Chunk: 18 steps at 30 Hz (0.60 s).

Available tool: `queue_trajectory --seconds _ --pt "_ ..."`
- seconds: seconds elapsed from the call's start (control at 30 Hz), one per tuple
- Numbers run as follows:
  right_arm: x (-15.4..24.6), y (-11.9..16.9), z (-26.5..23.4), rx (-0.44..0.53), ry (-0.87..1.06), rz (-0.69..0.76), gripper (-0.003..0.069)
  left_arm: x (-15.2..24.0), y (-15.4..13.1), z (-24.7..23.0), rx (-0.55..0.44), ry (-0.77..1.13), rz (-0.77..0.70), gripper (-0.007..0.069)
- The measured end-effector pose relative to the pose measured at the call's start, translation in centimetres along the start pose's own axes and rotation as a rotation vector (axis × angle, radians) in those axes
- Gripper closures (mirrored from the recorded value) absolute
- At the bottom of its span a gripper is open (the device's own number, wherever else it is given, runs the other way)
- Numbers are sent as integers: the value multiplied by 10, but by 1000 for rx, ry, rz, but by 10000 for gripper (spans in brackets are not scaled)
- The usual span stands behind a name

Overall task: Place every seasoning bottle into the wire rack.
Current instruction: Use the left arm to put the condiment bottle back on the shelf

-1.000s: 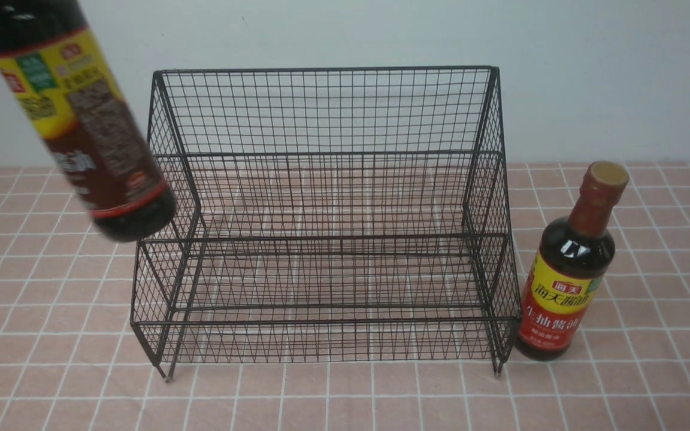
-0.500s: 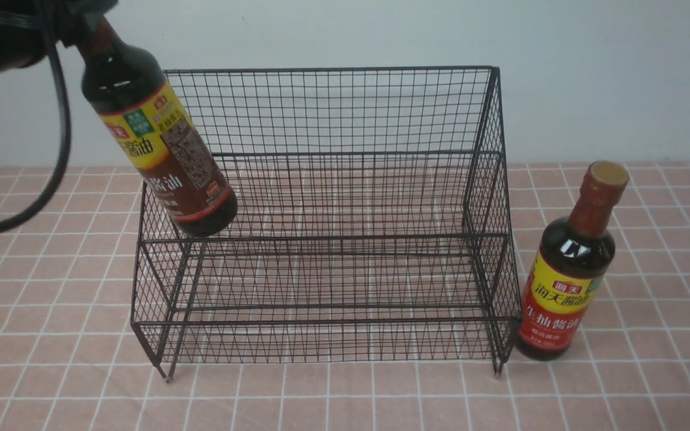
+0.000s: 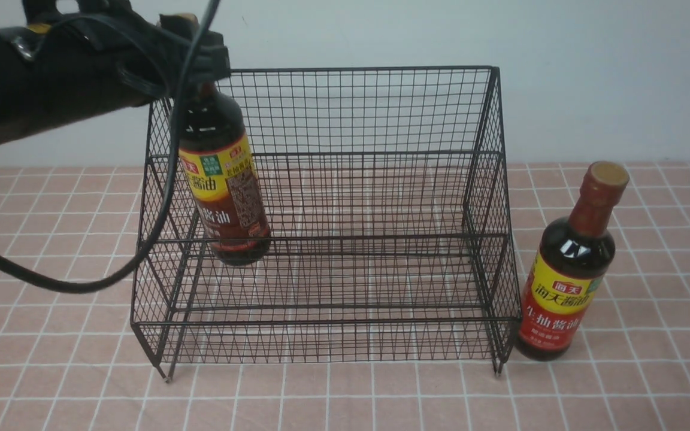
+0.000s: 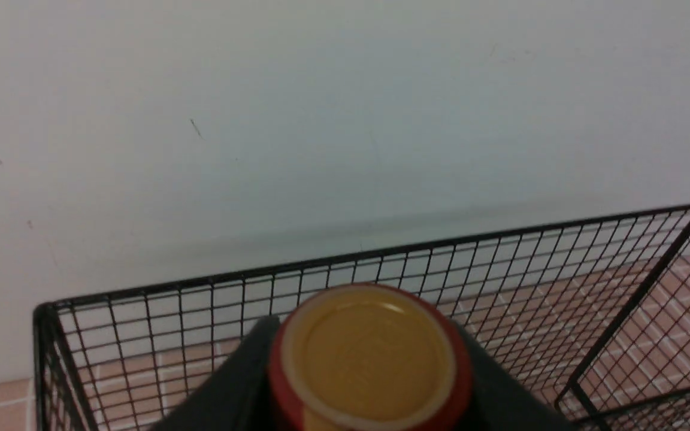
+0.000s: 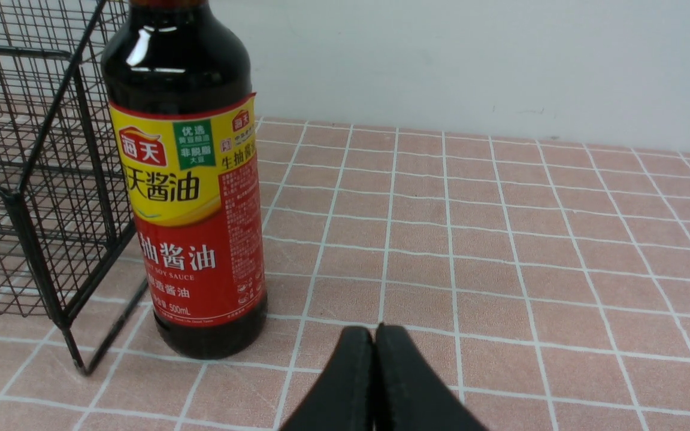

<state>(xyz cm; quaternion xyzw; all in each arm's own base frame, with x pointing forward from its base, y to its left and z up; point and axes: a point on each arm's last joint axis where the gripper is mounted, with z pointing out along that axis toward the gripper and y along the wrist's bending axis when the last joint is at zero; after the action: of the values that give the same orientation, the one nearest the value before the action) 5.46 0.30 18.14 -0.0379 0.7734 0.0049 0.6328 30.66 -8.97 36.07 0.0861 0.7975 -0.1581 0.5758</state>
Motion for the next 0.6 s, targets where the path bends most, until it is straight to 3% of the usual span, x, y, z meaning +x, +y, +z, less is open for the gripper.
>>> queue_trajectory --seconds 0.17,0.43,0.6 --pt "0 0 0 0 0 0 673 20 0 18 39 123 0 356" --pt "0 0 0 0 0 0 673 28 0 22 52 161 4 356" --pt "0 0 0 0 0 0 673 23 -3 18 64 151 6 272"
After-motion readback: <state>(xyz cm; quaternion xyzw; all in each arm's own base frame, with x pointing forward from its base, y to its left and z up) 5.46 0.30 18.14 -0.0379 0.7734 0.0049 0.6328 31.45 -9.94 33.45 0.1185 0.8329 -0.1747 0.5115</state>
